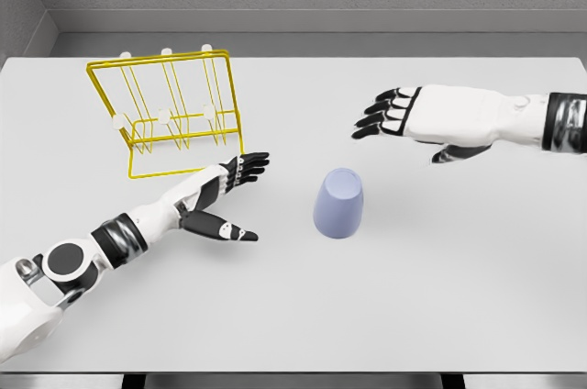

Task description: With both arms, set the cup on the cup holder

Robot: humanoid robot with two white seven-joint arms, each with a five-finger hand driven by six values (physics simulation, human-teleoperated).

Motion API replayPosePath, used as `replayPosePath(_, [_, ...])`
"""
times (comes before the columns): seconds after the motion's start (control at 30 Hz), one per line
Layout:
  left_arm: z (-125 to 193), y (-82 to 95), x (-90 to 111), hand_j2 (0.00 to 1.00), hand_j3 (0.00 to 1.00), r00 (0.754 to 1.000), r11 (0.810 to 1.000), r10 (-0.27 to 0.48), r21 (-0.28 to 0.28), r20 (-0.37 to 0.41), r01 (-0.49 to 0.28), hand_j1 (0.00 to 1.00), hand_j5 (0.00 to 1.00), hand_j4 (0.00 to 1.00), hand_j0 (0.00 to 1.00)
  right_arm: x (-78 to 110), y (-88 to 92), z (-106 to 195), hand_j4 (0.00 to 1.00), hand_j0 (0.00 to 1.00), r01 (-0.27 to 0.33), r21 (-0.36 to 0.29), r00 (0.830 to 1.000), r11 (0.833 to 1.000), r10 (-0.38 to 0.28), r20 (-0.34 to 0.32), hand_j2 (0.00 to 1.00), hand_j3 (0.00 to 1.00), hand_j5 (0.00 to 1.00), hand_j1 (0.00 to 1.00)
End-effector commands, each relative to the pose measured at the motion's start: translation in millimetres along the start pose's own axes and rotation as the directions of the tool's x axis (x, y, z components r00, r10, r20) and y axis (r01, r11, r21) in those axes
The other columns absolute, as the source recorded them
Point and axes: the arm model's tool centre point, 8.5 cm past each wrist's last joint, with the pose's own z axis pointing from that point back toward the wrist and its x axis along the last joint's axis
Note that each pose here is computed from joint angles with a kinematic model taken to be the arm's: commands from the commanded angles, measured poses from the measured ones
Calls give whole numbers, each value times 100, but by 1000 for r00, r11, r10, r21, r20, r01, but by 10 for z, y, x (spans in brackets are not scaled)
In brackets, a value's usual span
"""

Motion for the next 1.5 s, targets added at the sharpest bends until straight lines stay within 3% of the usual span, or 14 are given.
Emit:
replayPosePath(0.0, [-26, -22, -5, 100, 100, 1000, 1000, 9, -2, 4, -9, 100, 100, 100, 100, -224, -294, 531, 100, 100, 40, -116, 995, 992, -51, -91, 100, 100, 100, 100])
replayPosePath(0.1, [-78, -44, 14, 100, 100, 1000, 1000, 15, -4, 14, -15, 100, 100, 100, 100, -241, -68, 813, 100, 100, 138, -205, 979, 969, -165, -119, 100, 100, 100, 100])
replayPosePath(0.17, [-126, -58, 43, 100, 100, 999, 1000, 20, -6, 25, -20, 100, 100, 100, 100, -209, 94, 860, 100, 100, 214, -242, 966, 946, -242, -95, 100, 100, 100, 100])
replayPosePath(0.27, [-211, -89, 53, 100, 100, 998, 999, 44, -6, 39, -43, 100, 100, 100, 100, -172, 152, 826, 100, 100, 284, -347, 949, 894, -314, -31, 100, 100, 100, 100])
replayPosePath(0.33, [-216, -83, 46, 100, 100, 997, 998, 60, -3, 39, -60, 100, 100, 100, 100, -152, 319, 855, 100, 100, 329, -420, 928, 846, -371, -19, 100, 100, 100, 100])
replayPosePath(0.47, [-279, -117, 74, 100, 100, 996, 998, 68, -10, 51, -68, 100, 100, 100, 100, -257, 491, 882, 100, 100, 370, -448, 902, 814, -431, -37, 100, 100, 100, 100])
replayPosePath(0.7, [-524, -156, 91, 100, 100, 995, 997, 81, -18, 64, -80, 100, 100, 100, 100, -247, 573, 833, 100, 100, 392, -458, 891, 798, -453, -25, 100, 100, 100, 100])
replayPosePath(1.47, [-797, -313, 97, 100, 100, 994, 994, 104, -48, 30, -103, 100, 100, 100, 100, -248, 571, 834, 100, 100, 393, -460, 891, 796, -453, -24, 100, 100, 100, 100])
